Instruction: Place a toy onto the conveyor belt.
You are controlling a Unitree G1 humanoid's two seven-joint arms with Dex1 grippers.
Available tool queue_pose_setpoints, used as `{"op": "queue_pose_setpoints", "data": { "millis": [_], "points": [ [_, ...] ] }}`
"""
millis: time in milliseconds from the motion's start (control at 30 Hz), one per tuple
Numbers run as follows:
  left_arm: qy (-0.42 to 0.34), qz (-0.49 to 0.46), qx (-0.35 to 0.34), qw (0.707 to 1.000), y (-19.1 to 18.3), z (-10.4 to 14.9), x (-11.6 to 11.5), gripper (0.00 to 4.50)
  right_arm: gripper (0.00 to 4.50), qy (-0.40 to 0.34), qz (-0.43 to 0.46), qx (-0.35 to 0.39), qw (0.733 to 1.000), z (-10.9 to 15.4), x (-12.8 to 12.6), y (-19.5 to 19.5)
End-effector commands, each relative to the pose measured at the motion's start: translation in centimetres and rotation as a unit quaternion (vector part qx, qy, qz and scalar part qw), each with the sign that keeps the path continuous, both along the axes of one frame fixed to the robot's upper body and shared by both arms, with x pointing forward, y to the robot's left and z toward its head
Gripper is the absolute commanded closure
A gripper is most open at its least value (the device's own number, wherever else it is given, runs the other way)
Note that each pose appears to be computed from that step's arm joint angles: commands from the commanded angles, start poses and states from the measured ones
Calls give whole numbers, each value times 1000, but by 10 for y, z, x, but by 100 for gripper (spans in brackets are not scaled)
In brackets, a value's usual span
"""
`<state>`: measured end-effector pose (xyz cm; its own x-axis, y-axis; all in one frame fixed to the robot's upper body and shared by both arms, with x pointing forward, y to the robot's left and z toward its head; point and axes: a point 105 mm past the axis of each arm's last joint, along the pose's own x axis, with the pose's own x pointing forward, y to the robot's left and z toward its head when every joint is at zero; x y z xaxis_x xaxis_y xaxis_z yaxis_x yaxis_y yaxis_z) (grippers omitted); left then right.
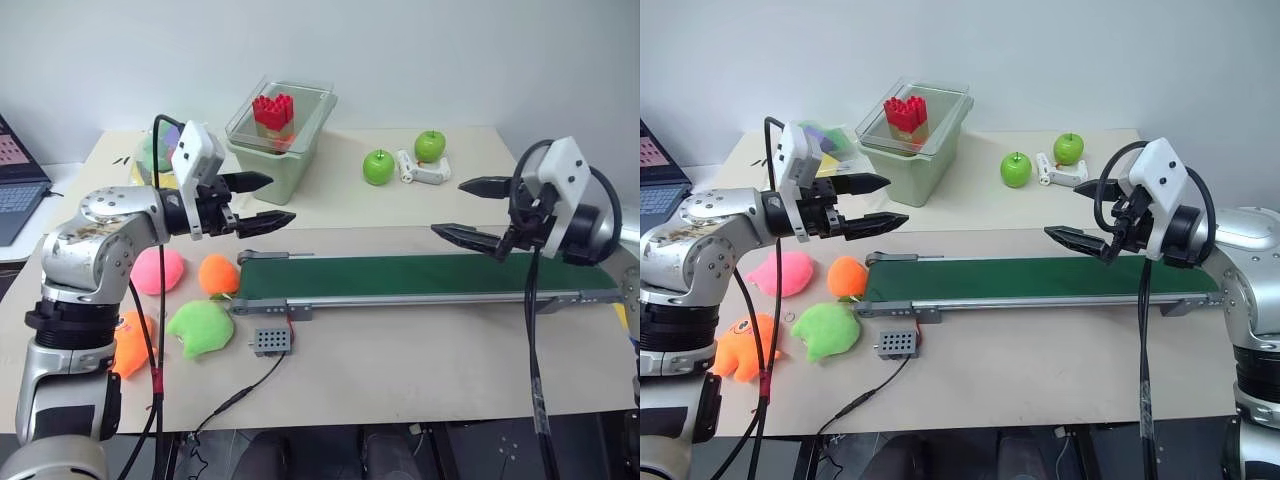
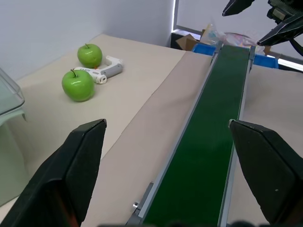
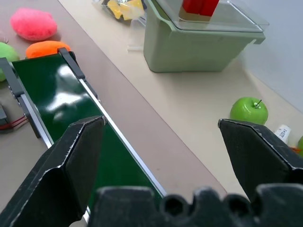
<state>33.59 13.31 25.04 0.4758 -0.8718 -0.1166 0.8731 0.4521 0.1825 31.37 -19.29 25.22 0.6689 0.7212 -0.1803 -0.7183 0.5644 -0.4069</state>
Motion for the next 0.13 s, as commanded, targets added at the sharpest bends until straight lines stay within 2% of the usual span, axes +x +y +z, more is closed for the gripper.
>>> {"op": "queue_pose_setpoints", "data": {
  "millis": [33,133],
  "points": [
    [-31,-10,5,999,-4,14,-2,9,0,-36,-5,0,999,19,-7,-3],
    [-31,-19,5,999,-6,14,-4,9,0,-37,-6,0,999,19,-7,-3]
  ]
}}
